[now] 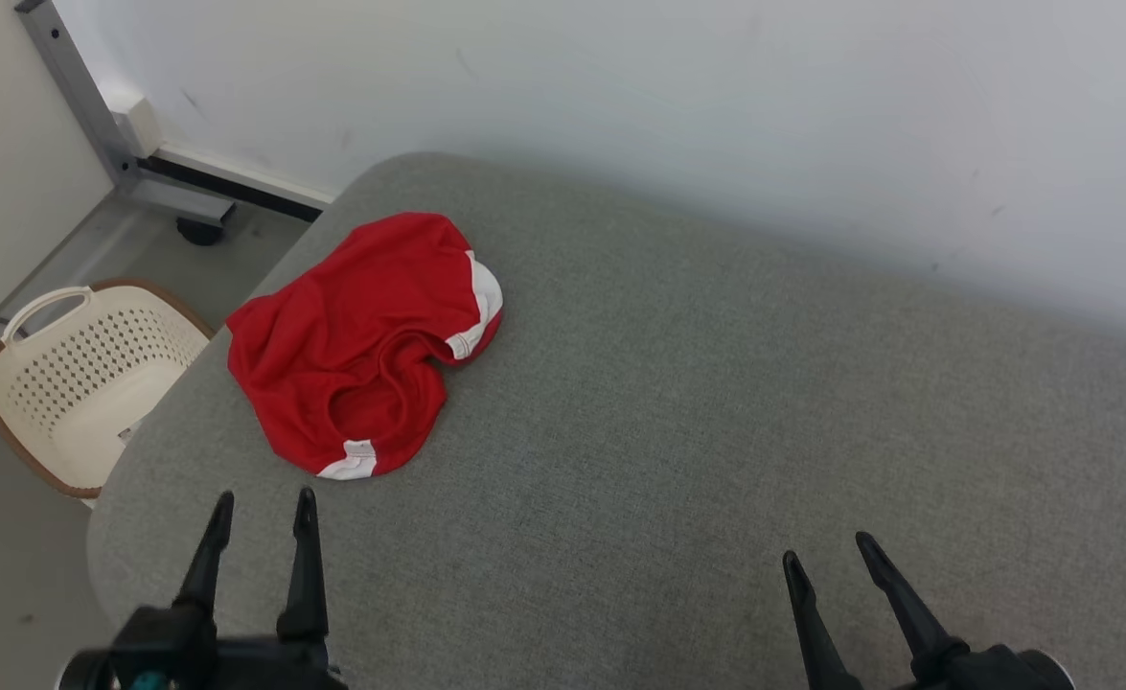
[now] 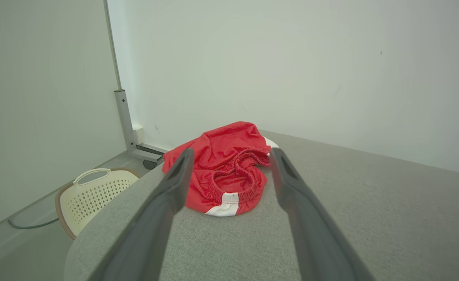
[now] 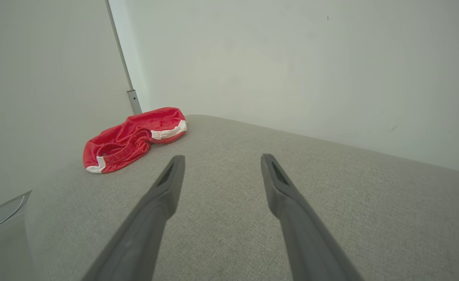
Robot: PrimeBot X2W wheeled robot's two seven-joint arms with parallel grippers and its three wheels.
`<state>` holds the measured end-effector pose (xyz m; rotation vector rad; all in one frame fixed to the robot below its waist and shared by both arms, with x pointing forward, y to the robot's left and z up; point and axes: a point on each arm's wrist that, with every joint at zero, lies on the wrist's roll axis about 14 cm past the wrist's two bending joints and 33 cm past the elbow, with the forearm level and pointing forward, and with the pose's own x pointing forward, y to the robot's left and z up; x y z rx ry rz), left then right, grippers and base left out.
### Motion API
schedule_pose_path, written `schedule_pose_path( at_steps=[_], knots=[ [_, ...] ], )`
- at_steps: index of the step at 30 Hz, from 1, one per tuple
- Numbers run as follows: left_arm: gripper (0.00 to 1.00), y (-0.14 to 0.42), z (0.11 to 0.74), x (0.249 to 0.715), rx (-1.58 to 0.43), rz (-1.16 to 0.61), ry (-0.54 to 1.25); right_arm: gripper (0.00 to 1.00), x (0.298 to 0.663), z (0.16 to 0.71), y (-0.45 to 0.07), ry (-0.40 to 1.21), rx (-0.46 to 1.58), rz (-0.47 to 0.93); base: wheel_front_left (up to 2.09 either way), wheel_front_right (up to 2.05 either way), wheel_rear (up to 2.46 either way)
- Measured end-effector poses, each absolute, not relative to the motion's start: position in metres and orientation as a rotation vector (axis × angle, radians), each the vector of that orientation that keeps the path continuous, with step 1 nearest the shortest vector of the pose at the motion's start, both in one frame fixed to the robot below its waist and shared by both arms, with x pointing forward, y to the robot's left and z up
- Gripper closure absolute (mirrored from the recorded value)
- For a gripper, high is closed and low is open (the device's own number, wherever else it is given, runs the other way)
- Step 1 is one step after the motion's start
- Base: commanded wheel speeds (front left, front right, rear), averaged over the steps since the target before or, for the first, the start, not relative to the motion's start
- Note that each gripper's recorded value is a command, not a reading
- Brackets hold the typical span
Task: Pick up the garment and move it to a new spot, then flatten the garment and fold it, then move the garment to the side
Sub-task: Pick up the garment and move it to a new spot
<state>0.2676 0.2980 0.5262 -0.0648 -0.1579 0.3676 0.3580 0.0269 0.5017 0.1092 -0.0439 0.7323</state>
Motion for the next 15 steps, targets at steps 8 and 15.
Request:
schedule_pose_path(
  at_steps=[8, 15],
  knots=[
    [0.0, 0.333, 0.549, 0.349, -0.078, 0.34, -0.172, 0.0, 0.394, 0.485, 0.021, -0.035, 0.07, 0.727, 0.0, 0.0, 0.0],
    [0.0, 0.356, 0.545, 0.433, -0.168, 0.285, -0.021, 0.0, 0.423, 0.457, 0.009, 0.0, 0.05, 0.693, 0.0, 0.0, 0.0]
  ],
)
